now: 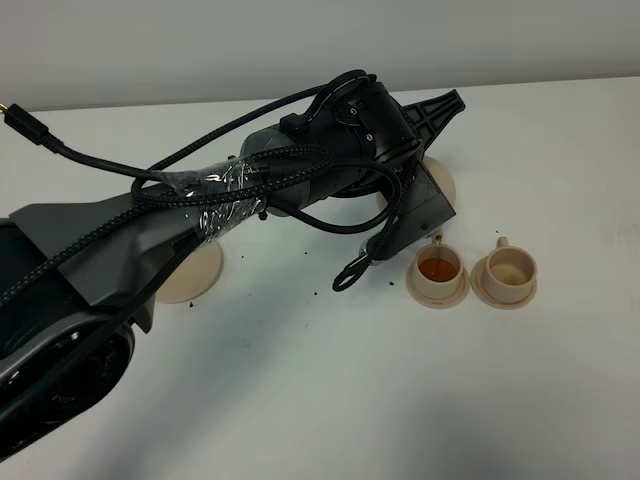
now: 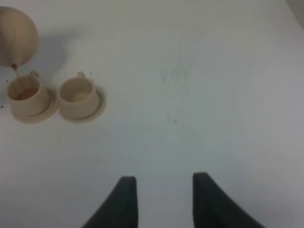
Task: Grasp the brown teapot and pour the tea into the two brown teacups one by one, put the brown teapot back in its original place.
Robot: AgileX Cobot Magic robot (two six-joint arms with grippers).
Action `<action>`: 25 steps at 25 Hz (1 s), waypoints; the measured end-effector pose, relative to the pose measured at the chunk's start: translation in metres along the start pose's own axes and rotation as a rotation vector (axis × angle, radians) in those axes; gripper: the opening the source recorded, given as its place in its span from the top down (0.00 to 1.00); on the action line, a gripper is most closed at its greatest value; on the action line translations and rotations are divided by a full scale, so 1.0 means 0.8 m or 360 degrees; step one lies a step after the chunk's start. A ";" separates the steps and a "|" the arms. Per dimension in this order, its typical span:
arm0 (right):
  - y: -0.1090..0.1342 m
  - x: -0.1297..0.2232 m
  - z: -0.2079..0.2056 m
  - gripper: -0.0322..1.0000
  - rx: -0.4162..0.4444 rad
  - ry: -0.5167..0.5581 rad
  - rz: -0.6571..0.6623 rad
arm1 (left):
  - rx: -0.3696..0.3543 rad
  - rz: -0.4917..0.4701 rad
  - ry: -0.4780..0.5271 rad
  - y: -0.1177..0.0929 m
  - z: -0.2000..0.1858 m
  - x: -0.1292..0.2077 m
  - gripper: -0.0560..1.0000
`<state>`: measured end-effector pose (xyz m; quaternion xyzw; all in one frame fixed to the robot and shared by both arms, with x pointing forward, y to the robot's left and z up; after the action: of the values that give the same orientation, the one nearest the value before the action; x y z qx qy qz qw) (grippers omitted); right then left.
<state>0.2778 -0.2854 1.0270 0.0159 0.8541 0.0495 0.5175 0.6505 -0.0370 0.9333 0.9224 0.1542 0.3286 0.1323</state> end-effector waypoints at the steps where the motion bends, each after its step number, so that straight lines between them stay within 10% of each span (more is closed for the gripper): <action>1: 0.000 0.000 0.000 0.67 0.0000 0.0000 0.0000 | 0.0000 0.0000 0.0000 0.000 0.000 0.000 0.80; 25: 0.000 0.000 0.000 0.67 0.0000 0.0000 0.0000 | -0.0076 0.0065 0.0061 0.009 0.000 0.007 0.80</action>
<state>0.2778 -0.2854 1.0270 0.0159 0.8541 0.0495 0.5175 0.6556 -0.0414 0.9389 0.9154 0.1298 0.3524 0.1446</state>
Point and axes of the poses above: a point on each arm's last joint axis where the gripper is mounted, z pointing out along that axis toward the gripper, y along the wrist's bending axis when the last joint is at zero, x = y × z, the point moved 5 cm from there along z, pointing out along that axis toward the gripper, and after that the axes turned 6 degrees about z, right-handed, at the moved point
